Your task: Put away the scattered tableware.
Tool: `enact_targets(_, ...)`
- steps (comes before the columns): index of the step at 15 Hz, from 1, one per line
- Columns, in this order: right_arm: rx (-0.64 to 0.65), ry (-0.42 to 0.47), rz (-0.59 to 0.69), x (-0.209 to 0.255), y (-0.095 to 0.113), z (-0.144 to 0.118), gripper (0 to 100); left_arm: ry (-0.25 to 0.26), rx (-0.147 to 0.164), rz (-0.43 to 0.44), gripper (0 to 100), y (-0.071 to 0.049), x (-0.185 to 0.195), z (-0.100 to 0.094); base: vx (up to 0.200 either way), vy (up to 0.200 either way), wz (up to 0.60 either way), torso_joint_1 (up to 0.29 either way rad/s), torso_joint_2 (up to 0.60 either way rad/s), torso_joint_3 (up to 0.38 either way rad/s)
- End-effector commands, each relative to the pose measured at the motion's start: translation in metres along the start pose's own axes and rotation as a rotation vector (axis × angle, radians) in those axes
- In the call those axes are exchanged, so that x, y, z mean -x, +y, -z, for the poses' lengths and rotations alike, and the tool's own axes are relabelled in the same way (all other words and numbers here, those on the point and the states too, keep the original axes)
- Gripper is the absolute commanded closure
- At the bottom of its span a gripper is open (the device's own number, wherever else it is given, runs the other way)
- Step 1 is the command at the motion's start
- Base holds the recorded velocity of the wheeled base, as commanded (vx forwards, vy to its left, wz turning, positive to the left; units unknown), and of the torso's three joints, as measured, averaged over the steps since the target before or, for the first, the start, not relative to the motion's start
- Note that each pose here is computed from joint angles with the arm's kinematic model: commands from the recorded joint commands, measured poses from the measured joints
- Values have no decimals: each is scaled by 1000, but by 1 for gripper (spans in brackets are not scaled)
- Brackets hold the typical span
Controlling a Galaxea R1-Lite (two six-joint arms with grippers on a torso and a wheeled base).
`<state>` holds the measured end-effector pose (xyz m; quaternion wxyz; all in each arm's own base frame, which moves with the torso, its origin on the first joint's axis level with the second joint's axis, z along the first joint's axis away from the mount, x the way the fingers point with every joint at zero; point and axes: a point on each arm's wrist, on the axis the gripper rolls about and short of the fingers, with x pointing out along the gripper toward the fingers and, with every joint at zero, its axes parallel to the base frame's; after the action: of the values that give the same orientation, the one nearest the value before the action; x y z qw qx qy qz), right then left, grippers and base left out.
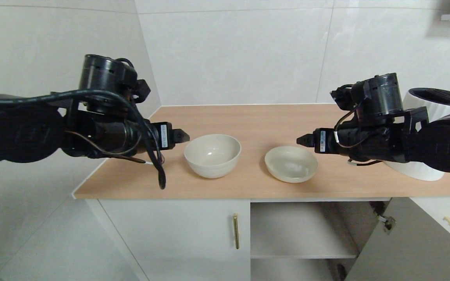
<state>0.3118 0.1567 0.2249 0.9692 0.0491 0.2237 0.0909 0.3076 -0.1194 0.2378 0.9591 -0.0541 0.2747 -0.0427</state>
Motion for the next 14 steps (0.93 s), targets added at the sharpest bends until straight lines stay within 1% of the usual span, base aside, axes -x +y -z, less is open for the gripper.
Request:
enact_targets(1,3,8,9,-3,0,2,0,61,-8,-81,0,-10,-43,13,0,0,0,0,0,0)
enact_targets(2,3,4,23,-4,0,2,0,58,0,-117,0,-14,-54,15,0,0,0,0,0,0)
enact_targets(3,3,0,30,-5,0,2,0,47,44,-130,0,-21,-61,14,0,0,0,0,0,0)
enact_targets(4,1,-1,30,-4,0,2,0,40,66,-122,0,-24,-60,13,0,0,0,0,0,0)
enact_targets(5,1,0,30,-5,0,2,0,45,73,-117,0,-27,-63,15,0,0,0,0,0,0)
enact_targets(8,1,0,30,-5,0,2,0,67,70,-126,0,-29,-78,21,0,0,0,0,0,0)
enact_targets(10,2,2,31,-5,0,2,0,68,84,-121,0,-32,-79,23,0,0,0,0,0,0)
enact_targets(11,1,0,30,-4,0,2,0,67,84,-119,100,-33,-78,23,0,0,0,0,0,0)
enact_targets(14,2,3,31,-5,0,3,0,71,82,-119,100,-33,-79,24,0,0,0,0,0,0)
